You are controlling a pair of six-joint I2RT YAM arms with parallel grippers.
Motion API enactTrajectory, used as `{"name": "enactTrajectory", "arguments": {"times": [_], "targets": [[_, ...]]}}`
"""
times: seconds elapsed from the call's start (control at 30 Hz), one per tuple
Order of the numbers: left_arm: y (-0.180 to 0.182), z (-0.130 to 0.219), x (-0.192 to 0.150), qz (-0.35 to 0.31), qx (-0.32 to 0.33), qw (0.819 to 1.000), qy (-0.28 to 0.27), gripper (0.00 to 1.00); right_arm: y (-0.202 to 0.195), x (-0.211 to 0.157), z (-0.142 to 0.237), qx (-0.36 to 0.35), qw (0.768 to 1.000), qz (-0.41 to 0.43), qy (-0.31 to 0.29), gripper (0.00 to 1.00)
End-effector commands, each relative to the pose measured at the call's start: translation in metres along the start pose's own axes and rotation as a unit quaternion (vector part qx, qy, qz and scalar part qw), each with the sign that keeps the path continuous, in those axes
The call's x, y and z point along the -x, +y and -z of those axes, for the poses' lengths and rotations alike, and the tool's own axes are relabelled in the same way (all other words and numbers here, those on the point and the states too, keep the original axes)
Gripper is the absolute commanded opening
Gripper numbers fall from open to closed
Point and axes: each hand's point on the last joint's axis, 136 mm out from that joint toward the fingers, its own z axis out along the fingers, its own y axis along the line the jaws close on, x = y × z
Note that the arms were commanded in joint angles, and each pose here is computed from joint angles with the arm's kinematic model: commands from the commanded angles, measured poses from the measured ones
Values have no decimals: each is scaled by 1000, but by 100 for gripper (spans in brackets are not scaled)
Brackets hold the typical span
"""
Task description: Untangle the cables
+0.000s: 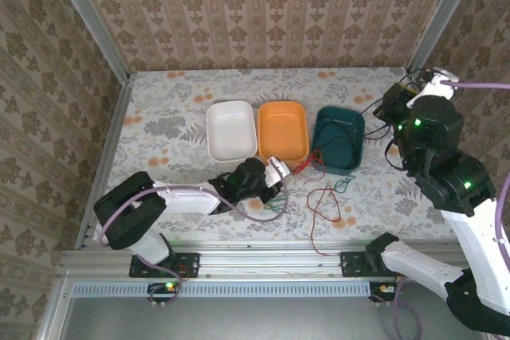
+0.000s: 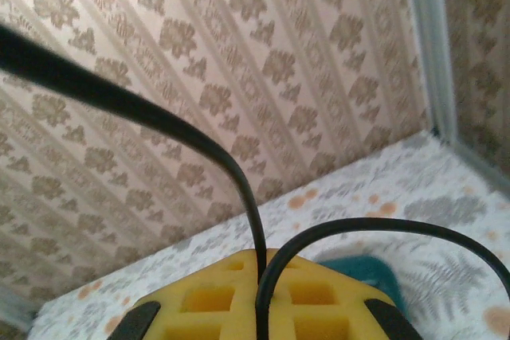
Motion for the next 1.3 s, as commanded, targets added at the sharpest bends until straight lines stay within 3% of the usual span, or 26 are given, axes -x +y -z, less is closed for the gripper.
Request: {"name": "enactTrajectory", "arguments": {"times": [0.0,0.2,0.43,0.53,0.73,1.0,1.27], "targets": [[26,12,-56,37,79,993,83,0,-16,47,18,-41,996,43,-73,0],[33,13,-77,49,106,987,111,0,7,63,26,20,993,74,-84,0],[35,5,-67,45,109,988,102,0,55,17,-7,105,988,115,10,0],[35,5,-59,50,107,989,93,0,66,-5,-28,104,984,135,43,0],[34,5,-58,59,110,988,91,0,72,-25,-66,72,979,180,55,0],[30,11,-64,59,121,986,96,0,61,-70,-119,38,976,196,87,0],[31,16,-66,60,125,985,99,0,45,-150,-161,38,970,175,165,0]]}}
